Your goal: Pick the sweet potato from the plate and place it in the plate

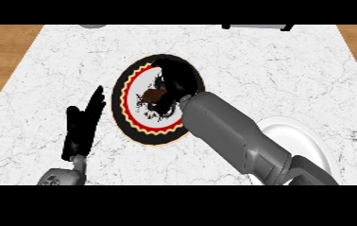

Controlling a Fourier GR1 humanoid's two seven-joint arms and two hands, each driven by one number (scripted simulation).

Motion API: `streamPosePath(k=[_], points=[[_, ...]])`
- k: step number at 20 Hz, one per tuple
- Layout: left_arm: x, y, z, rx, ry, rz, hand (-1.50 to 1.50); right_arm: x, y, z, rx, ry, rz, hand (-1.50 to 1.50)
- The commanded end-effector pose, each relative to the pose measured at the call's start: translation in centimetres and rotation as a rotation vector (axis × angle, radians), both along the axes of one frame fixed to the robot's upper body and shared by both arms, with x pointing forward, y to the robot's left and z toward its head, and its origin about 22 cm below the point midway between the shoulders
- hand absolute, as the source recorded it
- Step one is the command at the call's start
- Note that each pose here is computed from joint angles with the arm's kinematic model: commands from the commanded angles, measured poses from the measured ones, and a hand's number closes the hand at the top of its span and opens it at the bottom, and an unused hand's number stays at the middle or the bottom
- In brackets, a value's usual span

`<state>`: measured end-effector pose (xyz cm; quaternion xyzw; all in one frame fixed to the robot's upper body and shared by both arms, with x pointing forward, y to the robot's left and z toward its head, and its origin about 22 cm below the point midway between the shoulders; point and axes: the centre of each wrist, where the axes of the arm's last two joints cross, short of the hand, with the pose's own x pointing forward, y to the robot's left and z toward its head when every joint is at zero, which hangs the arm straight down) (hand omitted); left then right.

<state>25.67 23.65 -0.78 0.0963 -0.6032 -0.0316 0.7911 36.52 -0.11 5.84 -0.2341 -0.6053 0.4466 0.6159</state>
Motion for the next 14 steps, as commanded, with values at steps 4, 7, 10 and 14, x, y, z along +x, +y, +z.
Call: streamPosePath(k=[4,7,10,14], points=[[-0.1,1.0,-0.1,0.009,-0.007,0.023,0.00,-0.6,-1.2,1.5,0.529,-0.144,-0.042,-1.50],[-0.7,0.7,0.2,0.008,-0.010,0.022,0.00,-0.2,-2.6,0.8,0.649,-0.143,-0.055,-1.50],[-0.7,1.1,-0.7,-0.008,0.002,0.035,0.00,0.4,-4.6,-0.5,0.728,-0.087,-0.028,-1.50],[-0.3,1.6,1.7,0.000,0.000,0.031,0.00,0.3,-5.7,-3.3,0.759,-0.065,0.011,-1.50]])
